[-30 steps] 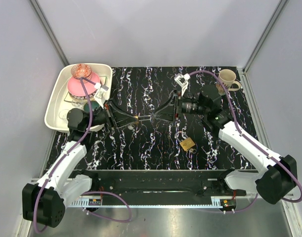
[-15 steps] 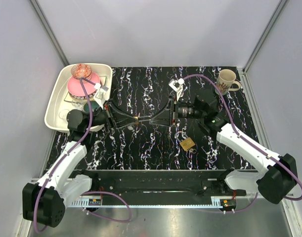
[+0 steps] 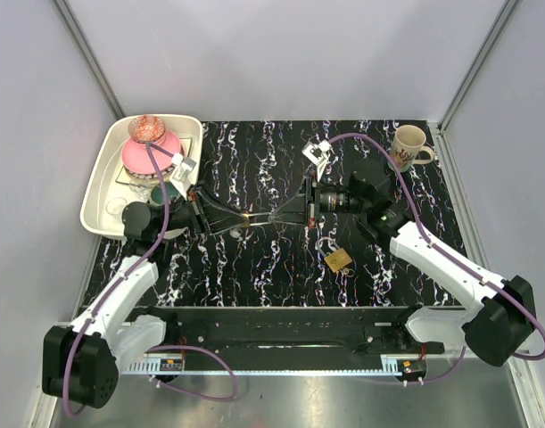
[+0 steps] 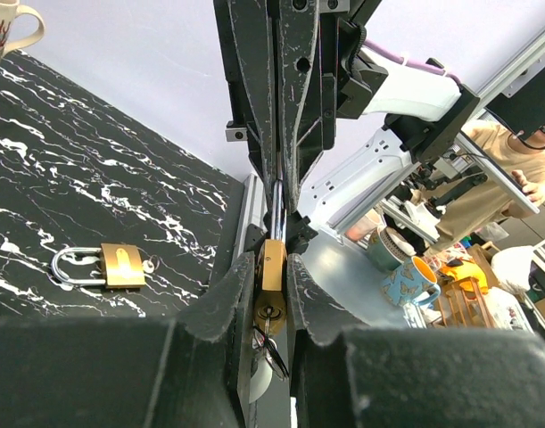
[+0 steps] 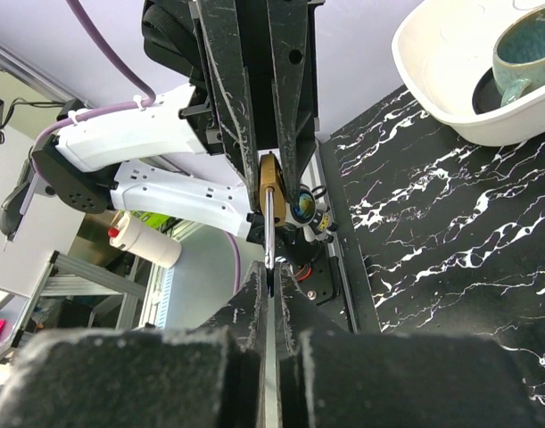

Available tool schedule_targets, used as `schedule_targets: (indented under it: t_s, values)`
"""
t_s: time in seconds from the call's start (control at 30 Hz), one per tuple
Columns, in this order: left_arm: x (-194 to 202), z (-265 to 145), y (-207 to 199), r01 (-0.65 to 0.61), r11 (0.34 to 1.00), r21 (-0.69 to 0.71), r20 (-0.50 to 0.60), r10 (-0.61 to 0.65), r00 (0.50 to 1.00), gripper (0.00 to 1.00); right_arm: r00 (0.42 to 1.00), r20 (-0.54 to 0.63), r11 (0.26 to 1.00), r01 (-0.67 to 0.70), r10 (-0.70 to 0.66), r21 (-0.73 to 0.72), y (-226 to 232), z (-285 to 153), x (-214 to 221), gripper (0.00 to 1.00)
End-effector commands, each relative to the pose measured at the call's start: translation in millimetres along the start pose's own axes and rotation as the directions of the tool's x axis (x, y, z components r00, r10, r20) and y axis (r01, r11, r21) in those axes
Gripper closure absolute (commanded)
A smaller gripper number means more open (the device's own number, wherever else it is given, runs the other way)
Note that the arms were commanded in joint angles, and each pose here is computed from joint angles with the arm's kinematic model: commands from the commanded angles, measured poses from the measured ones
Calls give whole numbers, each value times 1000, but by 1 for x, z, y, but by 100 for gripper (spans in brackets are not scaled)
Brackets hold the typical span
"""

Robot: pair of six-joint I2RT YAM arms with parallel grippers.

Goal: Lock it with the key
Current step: Lock the lock.

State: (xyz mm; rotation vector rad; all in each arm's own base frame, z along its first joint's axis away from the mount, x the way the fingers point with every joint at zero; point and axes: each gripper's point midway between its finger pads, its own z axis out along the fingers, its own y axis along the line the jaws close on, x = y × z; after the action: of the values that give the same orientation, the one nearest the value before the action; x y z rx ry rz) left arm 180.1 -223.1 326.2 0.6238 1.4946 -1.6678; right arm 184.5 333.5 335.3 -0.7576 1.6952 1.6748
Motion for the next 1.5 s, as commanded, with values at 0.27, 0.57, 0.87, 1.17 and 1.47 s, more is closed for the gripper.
schedule_targets:
  t_s: [0.27,0.57,0.87,1.17,1.47]
  values:
    - [-10,0,-25,-77,989,125,58,70,996,100,998,24,998,61,-60,-33,15,10,-12,100]
    - [-10,-1,-25,-59,989,133,56,52,997,100,996,10,995,84,-83,-49,14,27,-12,100]
    - [-8,-1,-23,-48,990,133,58,41,997,100,995,17,994,103,-102,-41,15,34,-13,100]
    - [-16,1,-16,-42,996,83,107,33,994,100,995,18,994,102,-101,-49,19,40,-10,100]
    - [-18,6,1,-79,995,-62,99,85,991,100,995,22,994,94,-93,-54,17,45,-8,100]
